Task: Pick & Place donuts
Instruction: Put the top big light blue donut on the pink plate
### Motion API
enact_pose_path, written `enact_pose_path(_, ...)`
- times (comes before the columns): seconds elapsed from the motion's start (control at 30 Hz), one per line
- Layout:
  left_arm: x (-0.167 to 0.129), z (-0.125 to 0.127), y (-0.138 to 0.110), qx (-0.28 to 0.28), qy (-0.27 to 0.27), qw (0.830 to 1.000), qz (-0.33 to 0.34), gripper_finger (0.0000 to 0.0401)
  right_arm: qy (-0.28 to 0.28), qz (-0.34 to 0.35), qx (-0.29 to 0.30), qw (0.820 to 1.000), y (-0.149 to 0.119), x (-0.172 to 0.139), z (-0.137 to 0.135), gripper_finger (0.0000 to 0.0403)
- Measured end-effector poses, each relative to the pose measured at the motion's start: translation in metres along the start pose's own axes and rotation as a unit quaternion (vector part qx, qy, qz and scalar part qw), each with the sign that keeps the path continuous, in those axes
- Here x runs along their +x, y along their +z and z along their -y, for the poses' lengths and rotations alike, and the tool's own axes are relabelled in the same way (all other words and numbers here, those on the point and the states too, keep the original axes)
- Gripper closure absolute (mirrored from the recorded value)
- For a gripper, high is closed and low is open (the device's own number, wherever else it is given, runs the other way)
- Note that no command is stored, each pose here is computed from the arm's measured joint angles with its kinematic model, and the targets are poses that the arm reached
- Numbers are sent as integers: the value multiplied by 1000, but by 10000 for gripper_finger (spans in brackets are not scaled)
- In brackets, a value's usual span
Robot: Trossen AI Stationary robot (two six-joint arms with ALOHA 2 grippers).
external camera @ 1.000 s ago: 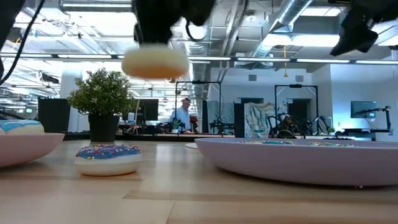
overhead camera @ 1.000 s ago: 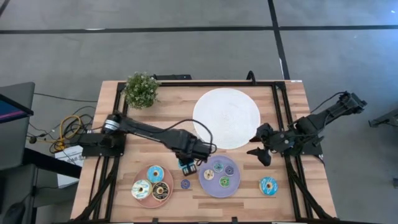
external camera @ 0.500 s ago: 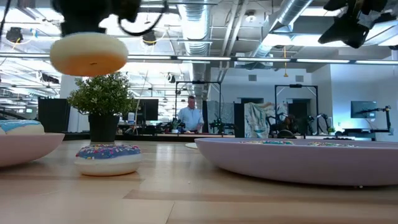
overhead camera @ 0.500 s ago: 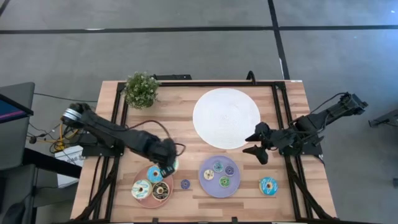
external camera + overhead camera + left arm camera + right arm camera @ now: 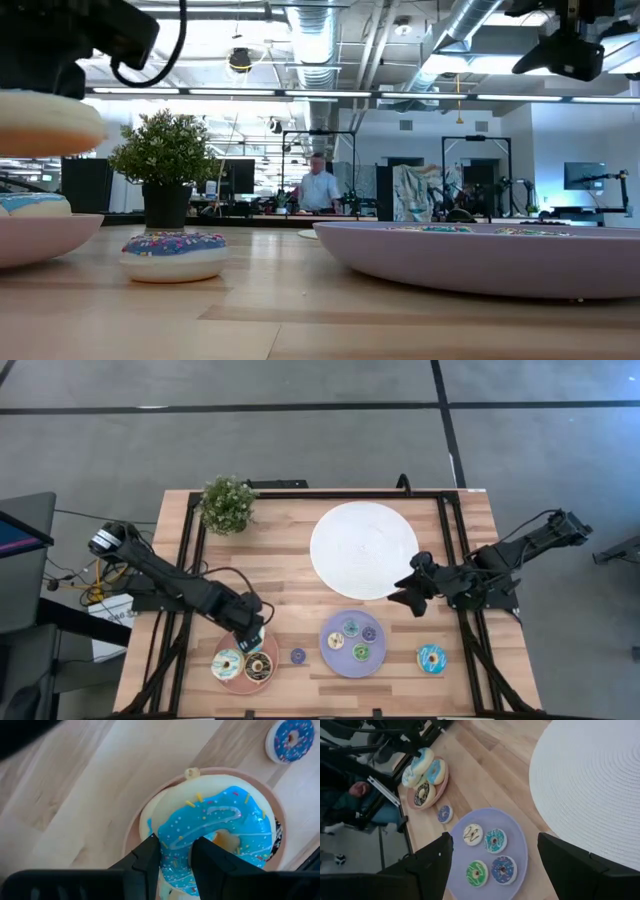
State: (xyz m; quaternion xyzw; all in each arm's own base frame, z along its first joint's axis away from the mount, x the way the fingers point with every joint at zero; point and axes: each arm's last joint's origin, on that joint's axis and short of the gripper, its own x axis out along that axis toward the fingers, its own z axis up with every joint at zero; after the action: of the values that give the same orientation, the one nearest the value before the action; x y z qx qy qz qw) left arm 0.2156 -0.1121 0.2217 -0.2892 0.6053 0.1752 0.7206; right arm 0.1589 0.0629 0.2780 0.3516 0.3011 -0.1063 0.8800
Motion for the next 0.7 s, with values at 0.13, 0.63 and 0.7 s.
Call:
enact_pose_path(0.13,0,2,-4,-2,1,1000,6,310,0,0,1,1000,0,0,0,121)
enact_pose_path(0.63,10,5,-11,-11,41,999,12,310,-1,1,10,1000,0,0,0,121)
enact_pose_path(0.7,17,8,-12,-10,38,999,-1,310,-1,1,10,1000,0,0,0,121)
